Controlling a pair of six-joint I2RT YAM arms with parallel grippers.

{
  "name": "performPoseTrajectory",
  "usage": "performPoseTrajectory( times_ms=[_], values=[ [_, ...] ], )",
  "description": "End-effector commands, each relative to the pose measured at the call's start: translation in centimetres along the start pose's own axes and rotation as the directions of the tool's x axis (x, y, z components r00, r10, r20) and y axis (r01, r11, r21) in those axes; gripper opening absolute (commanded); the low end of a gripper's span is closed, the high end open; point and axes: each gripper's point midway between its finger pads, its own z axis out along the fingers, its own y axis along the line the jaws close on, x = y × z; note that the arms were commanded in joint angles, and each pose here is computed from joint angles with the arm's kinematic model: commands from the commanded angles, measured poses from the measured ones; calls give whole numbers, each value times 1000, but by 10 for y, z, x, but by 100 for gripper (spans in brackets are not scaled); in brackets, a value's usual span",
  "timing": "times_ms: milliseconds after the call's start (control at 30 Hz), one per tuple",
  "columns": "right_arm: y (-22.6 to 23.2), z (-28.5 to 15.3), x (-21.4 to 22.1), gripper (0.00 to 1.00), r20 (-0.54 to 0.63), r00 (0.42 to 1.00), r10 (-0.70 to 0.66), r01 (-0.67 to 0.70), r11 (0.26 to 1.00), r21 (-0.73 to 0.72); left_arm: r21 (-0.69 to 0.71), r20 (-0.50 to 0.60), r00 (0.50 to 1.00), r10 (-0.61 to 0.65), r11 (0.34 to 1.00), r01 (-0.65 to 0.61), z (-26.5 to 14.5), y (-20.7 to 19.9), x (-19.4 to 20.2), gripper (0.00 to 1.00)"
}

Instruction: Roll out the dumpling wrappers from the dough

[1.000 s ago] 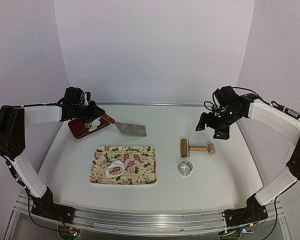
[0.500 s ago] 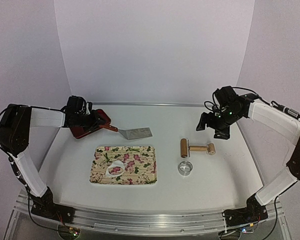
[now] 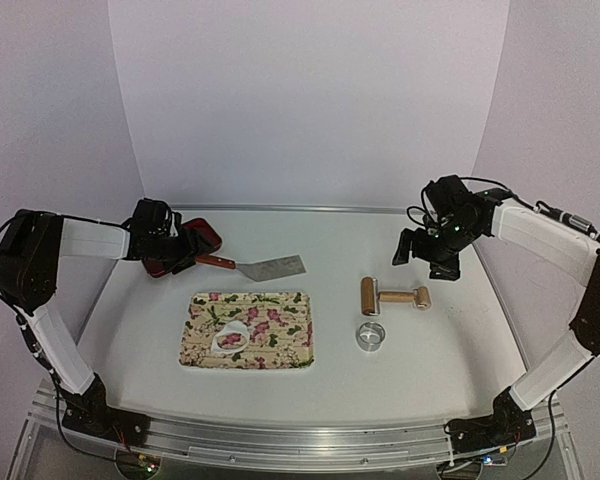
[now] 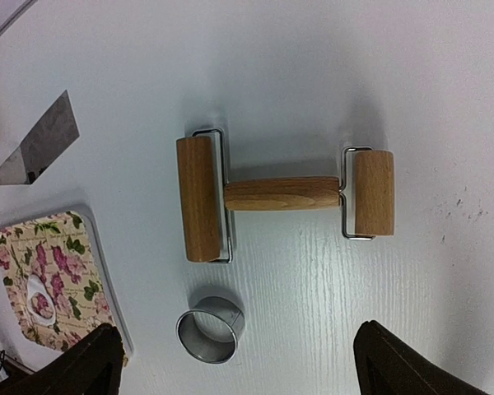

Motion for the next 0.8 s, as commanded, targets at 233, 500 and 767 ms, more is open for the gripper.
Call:
performPoseTrajectory(
  times_ms=[233, 500, 767],
  values=[
    [-19, -14, -18, 98, 109, 992, -62, 50, 993, 108, -172, 227, 973, 34, 985, 6, -77, 24, -46, 98],
    [-44, -71, -39, 98, 340, 937, -84, 13, 978, 206, -346, 460, 865, 200, 938, -32, -176, 23, -74, 99],
    [-65, -113, -31, 98, 556, 821, -129, 30, 983, 182, -371, 569, 790, 230, 929, -2, -235, 32, -47, 99]
  ],
)
